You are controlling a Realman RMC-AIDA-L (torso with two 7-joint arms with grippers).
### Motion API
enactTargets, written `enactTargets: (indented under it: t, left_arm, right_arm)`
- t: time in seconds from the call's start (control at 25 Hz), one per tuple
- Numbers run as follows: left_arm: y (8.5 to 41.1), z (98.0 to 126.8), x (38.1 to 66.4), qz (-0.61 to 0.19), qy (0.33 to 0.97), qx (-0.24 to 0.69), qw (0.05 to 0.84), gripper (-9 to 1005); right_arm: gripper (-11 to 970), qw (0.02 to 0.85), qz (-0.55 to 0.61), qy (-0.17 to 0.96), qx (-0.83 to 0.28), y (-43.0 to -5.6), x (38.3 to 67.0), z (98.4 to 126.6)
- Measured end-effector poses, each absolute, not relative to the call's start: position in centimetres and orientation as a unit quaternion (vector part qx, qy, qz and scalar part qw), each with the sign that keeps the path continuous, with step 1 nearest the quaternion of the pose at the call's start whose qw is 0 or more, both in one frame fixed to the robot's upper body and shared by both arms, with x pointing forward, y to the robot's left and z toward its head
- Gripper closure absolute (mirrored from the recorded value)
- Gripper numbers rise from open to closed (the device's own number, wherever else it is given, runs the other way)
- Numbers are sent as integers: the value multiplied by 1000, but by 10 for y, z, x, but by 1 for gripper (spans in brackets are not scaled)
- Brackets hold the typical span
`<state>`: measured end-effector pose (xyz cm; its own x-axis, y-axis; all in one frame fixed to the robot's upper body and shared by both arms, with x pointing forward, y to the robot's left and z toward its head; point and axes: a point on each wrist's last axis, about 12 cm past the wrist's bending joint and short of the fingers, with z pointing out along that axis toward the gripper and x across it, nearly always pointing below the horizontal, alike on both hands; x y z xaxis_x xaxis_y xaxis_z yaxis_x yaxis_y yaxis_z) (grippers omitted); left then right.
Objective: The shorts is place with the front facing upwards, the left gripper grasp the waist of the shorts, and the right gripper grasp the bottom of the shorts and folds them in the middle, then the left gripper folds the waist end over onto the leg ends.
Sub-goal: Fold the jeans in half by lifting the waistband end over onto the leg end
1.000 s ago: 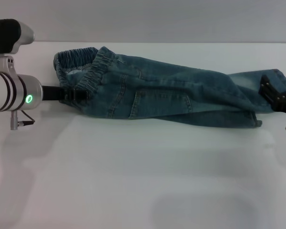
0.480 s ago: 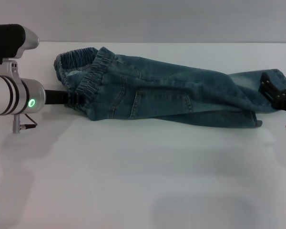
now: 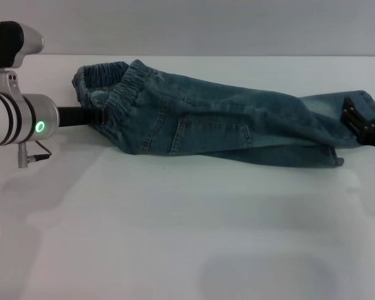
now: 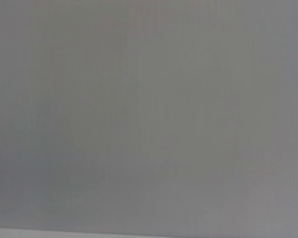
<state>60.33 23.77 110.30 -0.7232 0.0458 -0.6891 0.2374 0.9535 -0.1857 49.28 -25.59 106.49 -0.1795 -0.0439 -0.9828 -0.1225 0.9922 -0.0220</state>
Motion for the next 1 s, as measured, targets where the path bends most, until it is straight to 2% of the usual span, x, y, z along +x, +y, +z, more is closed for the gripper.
enactTargets:
  t: [0.04, 0.28, 0.36, 0.52, 0.6, 0.92, 1.0]
  left_arm:
    - [237, 1106, 603, -144, 914, 77, 371, 870]
    - [234, 1107, 601, -162, 909, 82, 376, 885]
    - [237, 1119, 598, -171, 898, 81, 398, 888]
    - [237, 1123, 597, -171, 894, 82, 405, 890]
    - [237, 1139, 591, -175, 882, 88, 430, 891]
    - [231, 1152, 588, -181, 873, 100, 442, 891]
    - [229, 1160, 586, -185, 868, 104, 449, 891]
  right_arm:
    - [170, 638, 31, 768, -54, -256, 493, 1065]
    - [177, 638, 30, 767, -52, -257, 493, 1065]
    - [180, 639, 30, 767, -52, -257, 493, 1065]
    - [185, 639, 30, 767, -51, -257, 494, 1065]
    - [187, 639, 29, 767, -51, -257, 494, 1065]
    - [197, 640, 23, 766, -60, -257, 498, 1064]
    - [284, 638, 24, 767, -63, -257, 504, 1062]
